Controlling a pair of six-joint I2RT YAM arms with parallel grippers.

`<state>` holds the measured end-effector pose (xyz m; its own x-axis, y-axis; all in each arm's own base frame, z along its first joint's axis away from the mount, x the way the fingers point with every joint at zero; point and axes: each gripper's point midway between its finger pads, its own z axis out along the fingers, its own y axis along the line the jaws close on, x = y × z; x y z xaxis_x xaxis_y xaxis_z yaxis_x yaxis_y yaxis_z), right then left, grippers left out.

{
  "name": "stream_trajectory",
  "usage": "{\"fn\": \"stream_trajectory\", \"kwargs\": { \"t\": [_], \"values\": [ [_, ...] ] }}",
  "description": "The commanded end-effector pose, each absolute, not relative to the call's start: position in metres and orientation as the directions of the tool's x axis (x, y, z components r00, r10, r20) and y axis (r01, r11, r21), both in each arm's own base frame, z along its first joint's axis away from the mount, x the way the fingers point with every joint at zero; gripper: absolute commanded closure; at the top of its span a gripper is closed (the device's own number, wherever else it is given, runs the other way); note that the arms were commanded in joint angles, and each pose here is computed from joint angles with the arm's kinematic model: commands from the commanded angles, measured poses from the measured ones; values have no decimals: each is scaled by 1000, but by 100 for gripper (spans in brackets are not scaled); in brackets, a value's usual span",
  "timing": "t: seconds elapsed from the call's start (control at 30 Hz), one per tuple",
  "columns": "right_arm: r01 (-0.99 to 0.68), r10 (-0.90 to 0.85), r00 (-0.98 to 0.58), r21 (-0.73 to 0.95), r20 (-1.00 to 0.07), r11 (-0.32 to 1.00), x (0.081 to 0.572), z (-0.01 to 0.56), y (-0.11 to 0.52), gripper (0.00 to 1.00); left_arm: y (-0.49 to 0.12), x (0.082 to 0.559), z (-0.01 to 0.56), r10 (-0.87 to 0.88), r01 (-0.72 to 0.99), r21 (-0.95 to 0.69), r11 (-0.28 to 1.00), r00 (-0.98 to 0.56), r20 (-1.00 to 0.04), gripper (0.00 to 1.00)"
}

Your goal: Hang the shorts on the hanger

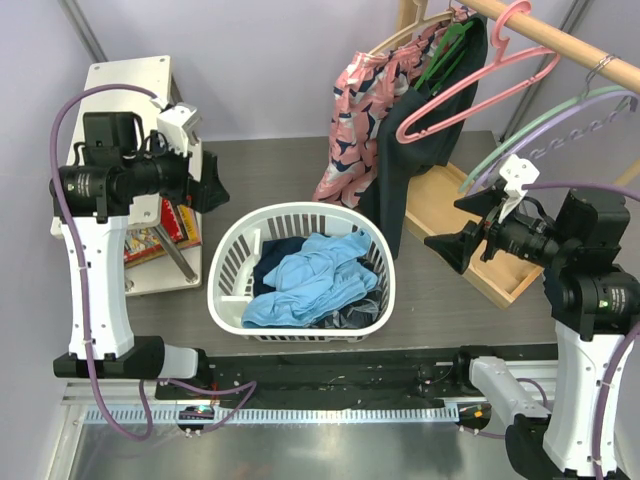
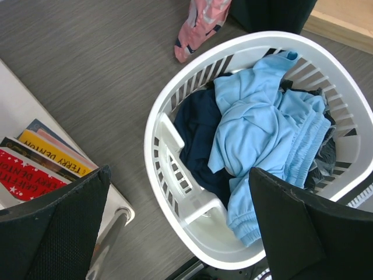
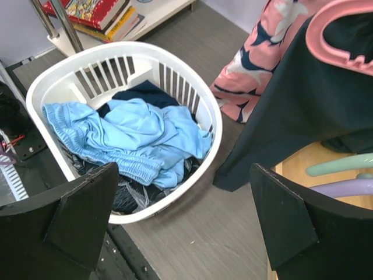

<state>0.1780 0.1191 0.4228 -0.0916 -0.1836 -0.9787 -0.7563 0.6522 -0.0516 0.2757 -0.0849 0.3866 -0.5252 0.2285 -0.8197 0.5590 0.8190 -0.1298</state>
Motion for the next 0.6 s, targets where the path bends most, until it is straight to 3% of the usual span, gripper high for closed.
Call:
{"fn": "stream_trajectory", "kwargs": {
  "t": [0.0,0.27,0.57],
  "values": [
    [-762,-201,-101,-54,-974,645,181,412,118,0,-78,275,379,269,544,-85,835,-537,-799,0],
    [-790,-241,-156,-25,-958,613,177,390,119,0,-104,276,348,406,610,-14,792,-544,-735,0],
    [-829,-324,-249,28,-912,558,162,354,118,0,-201,252,291,590,824,-32,565,-431,-683,0]
  ]
}}
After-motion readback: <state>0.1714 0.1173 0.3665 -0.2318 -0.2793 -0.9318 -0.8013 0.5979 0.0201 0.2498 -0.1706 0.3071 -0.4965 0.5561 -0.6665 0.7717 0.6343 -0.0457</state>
